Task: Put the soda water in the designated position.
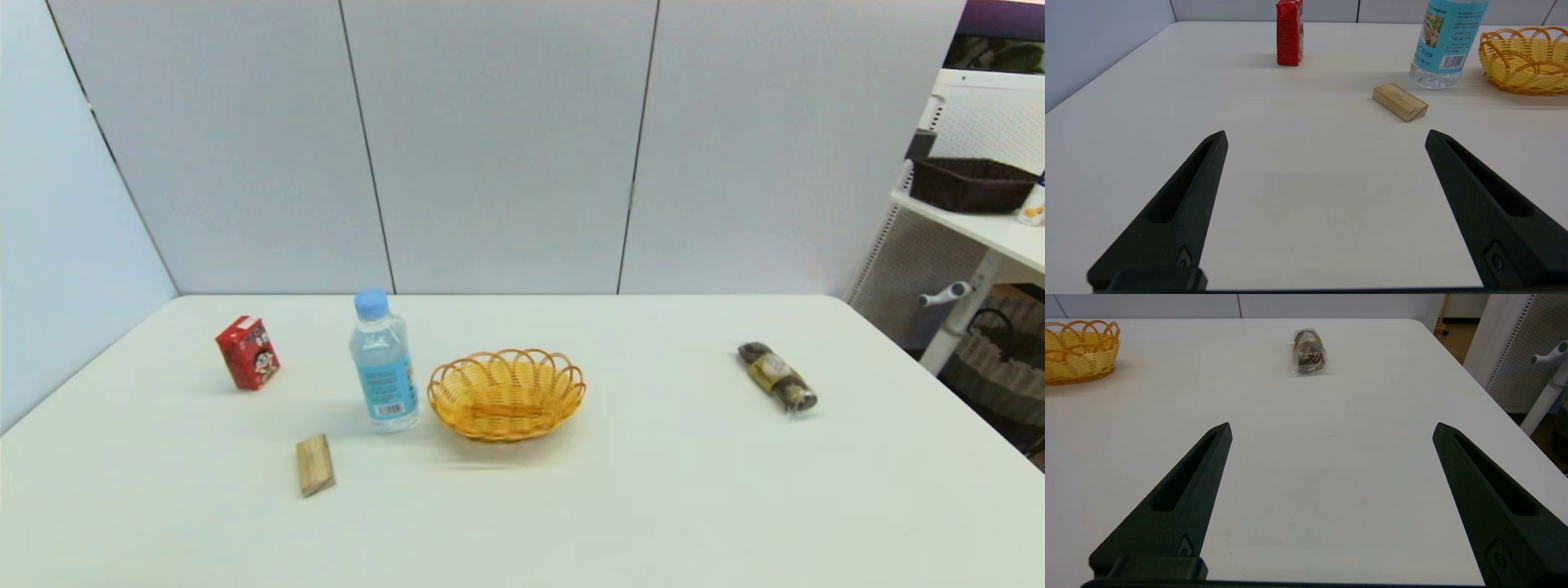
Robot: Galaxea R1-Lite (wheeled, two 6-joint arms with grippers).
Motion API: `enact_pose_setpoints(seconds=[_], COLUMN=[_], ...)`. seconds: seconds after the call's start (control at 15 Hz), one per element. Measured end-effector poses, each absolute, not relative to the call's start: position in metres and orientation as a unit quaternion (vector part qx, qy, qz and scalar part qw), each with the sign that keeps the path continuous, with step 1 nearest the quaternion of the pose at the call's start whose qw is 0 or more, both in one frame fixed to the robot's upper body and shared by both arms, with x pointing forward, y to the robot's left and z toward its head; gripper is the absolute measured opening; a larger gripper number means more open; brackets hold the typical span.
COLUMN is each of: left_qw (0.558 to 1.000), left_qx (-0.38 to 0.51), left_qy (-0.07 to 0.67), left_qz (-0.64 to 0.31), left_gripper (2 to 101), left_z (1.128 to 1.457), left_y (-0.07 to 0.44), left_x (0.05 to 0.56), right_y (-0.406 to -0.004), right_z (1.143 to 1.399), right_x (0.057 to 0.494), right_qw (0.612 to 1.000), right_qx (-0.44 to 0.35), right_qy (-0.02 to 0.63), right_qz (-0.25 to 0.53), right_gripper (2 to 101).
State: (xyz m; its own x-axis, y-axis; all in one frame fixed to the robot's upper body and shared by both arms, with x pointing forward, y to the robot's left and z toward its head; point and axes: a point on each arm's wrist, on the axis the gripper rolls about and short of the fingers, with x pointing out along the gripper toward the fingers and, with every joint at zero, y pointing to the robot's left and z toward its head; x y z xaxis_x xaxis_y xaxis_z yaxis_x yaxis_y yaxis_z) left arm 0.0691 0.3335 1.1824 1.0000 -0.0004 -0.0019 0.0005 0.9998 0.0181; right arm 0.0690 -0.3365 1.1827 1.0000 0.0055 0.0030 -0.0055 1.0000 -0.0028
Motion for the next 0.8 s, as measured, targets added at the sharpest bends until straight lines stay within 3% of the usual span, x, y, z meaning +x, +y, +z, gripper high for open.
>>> enact_pose_setpoints(seconds=[0.8], left_qw=[0.999], left_qx=[-0.044], left_qy=[0.003], left_qz=[0.006], left_gripper=[97.8], left_z=[1.1818], left_y=[0.3338], left_x=[0.0691], right_y=[-0.3365], right_z=[1.1827], right_x=[0.0690], right_qw=[1.000], right_qx=[-0.001], right_qy=[-0.001], right_qz=[0.003], right_gripper=[97.3])
